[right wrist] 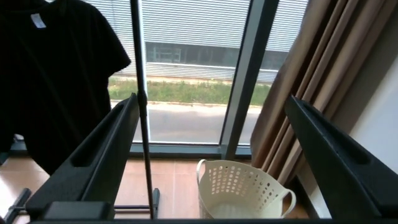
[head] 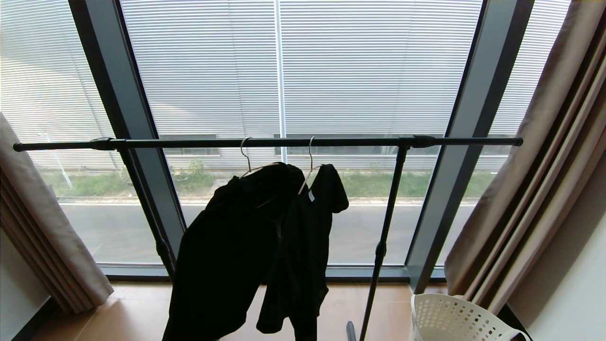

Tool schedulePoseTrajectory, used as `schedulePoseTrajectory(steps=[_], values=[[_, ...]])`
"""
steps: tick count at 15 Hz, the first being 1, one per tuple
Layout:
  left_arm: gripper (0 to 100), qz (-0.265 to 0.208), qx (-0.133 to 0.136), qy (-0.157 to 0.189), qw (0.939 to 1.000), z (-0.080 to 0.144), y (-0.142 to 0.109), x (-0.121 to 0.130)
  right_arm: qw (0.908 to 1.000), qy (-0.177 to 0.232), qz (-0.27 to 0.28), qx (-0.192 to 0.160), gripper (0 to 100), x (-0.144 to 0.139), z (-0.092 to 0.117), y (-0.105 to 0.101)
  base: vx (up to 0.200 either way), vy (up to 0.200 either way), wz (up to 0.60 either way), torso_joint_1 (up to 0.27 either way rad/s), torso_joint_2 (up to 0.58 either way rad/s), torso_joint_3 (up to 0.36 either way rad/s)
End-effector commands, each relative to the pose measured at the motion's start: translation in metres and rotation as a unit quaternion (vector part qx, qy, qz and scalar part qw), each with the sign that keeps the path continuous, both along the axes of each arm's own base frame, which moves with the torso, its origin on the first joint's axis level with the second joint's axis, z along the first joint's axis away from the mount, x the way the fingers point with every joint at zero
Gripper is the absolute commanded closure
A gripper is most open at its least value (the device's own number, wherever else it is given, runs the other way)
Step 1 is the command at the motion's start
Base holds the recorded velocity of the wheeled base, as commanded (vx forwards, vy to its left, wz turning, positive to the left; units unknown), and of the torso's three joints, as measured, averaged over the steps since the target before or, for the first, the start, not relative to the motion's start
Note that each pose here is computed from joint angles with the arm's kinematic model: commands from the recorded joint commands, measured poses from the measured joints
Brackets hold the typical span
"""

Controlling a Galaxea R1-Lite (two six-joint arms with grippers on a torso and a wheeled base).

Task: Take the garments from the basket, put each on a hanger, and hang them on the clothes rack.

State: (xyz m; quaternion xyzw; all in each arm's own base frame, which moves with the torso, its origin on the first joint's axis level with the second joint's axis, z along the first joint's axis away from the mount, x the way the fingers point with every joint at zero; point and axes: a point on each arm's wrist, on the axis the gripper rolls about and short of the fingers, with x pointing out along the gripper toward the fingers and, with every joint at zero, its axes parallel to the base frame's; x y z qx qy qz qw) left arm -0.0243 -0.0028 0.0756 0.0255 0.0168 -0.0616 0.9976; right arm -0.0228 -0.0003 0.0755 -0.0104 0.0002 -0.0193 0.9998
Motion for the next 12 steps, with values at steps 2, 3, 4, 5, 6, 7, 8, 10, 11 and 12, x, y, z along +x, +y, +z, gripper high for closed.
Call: schedulePoseTrajectory(steps=[2, 3, 4, 5, 6, 7, 8, 10, 11, 12], values=[[0, -0.007, 0.001, -0.001, 1.0000, 0.0007, -0.0002, -0.0003, 0.9999, 0.000, 0.001, 0.017, 0, 0.0001, 0.0000, 0.0000, 0.000, 0.000, 0.00, 0.000, 0.00, 0.000], [0, -0.005, 0.003, -0.001, 1.0000, 0.0002, -0.0002, -0.0003, 0.9999, 0.000, 0.001, 0.017, 0, 0.0001, 0.0000, 0.0000, 0.000, 0.000, 0.00, 0.000, 0.00, 0.000], [0, -0.005, 0.004, -0.001, 1.0000, 0.0002, -0.0002, -0.0003, 0.9999, 0.000, 0.002, 0.017, 0, 0.0001, 0.0000, 0.0000, 0.000, 0.000, 0.00, 0.000, 0.00, 0.000], [0, -0.006, 0.004, -0.002, 1.0000, 0.0002, -0.0003, -0.0004, 0.9999, 0.000, 0.004, 0.016, 0, 0.0001, 0.0000, 0.0000, 0.000, 0.000, 0.00, 0.000, 0.00, 0.000], [0, -0.005, 0.001, -0.002, 1.0000, 0.0002, -0.0002, -0.0004, 0.9999, 0.000, 0.004, 0.017, 0, 0.0001, 0.0000, 0.0000, 0.000, 0.000, 0.00, 0.000, 0.00, 0.000], [0, -0.004, 0.002, -0.002, 1.0000, 0.0002, -0.0002, -0.0004, 0.9999, -0.001, 0.004, 0.017, 0, 0.0001, 0.0002, 0.0000, 0.000, 0.000, 0.00, 0.000, 0.00, 0.000], [0, -0.003, 0.002, -0.002, 1.0000, 0.0002, -0.0002, -0.0004, 0.9999, -0.001, 0.004, 0.017, 0, 0.0001, 0.0002, 0.0000, 0.000, 0.000, 0.00, 0.000, 0.00, 0.000], [0, -0.004, 0.002, -0.002, 1.0000, 0.0002, -0.0002, -0.0004, 0.9999, -0.001, 0.004, 0.017, 0, 0.0001, 0.0002, 0.0000, 0.000, 0.000, 0.00, 0.000, 0.00, 0.000], [0, -0.004, 0.002, -0.001, 1.0000, 0.0002, -0.0002, -0.0003, 0.9999, -0.001, 0.005, 0.017, 0, 0.0001, 0.0002, -0.0001, 0.000, 0.000, 0.00, 0.000, 0.00, 0.000], [0, -0.004, 0.002, -0.002, 1.0000, 0.0002, -0.0002, -0.0004, 0.9999, -0.001, 0.004, 0.017, 0, 0.0001, 0.0002, 0.0000, 0.000, 0.000, 0.00, 0.000, 0.00, 0.000]])
